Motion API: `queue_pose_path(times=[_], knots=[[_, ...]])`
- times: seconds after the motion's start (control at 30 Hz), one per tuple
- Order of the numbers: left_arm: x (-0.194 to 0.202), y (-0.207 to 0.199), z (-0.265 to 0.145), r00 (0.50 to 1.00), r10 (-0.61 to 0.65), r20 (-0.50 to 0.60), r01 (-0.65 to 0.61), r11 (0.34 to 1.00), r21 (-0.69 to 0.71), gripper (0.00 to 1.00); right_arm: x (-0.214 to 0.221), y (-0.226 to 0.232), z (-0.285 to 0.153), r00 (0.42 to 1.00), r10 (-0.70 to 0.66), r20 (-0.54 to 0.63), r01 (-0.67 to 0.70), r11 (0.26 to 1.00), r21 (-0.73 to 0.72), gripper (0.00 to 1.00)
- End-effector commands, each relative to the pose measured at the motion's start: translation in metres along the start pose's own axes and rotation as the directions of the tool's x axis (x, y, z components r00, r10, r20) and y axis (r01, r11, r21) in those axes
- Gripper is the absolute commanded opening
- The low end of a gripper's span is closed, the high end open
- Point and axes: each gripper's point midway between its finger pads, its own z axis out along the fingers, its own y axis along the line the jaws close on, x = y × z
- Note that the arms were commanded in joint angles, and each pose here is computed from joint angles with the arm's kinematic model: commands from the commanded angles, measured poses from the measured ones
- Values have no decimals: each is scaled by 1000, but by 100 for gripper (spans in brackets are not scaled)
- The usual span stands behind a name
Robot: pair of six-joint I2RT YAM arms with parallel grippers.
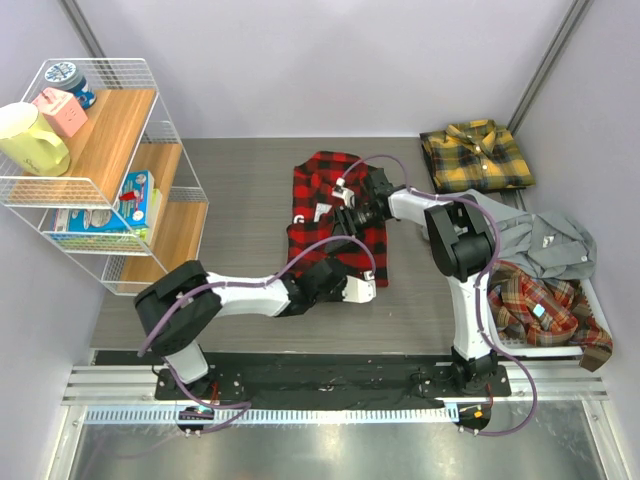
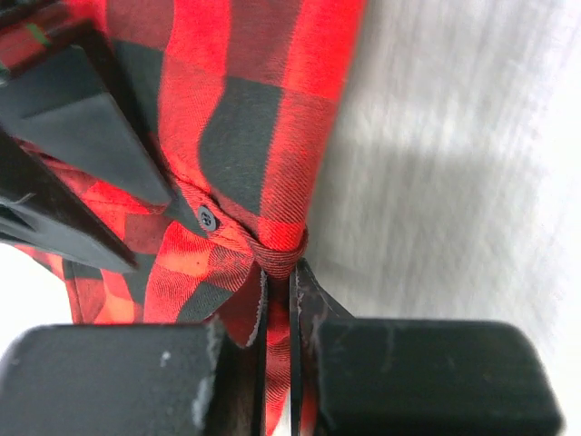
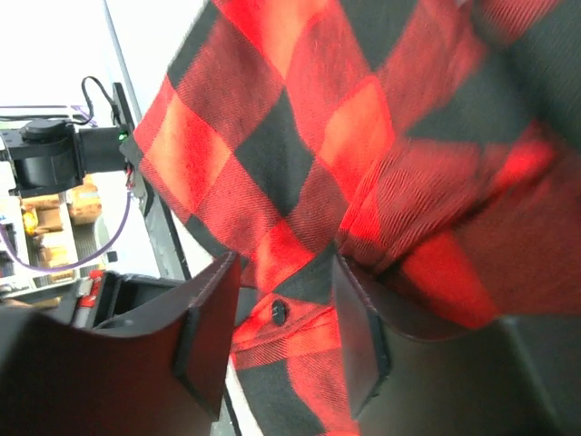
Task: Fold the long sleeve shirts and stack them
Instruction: Fold the shirt
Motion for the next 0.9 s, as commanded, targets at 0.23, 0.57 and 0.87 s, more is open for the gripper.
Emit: queue_pose_path(times=[0.23, 0.57, 0.87], knots=[[-13, -45, -85, 954, -229, -193, 288, 878, 382, 0, -86, 28, -57, 952, -278, 130, 257, 954, 152, 65], [-35, -39, -136, 902, -298, -313, 428, 708, 562, 0, -111, -5, -72, 917, -383, 107, 343, 898, 275, 66], [-48, 3, -141, 782, -393, -483, 621, 432, 654, 0, -124, -34, -60, 912, -394, 115, 346, 889, 298, 63]])
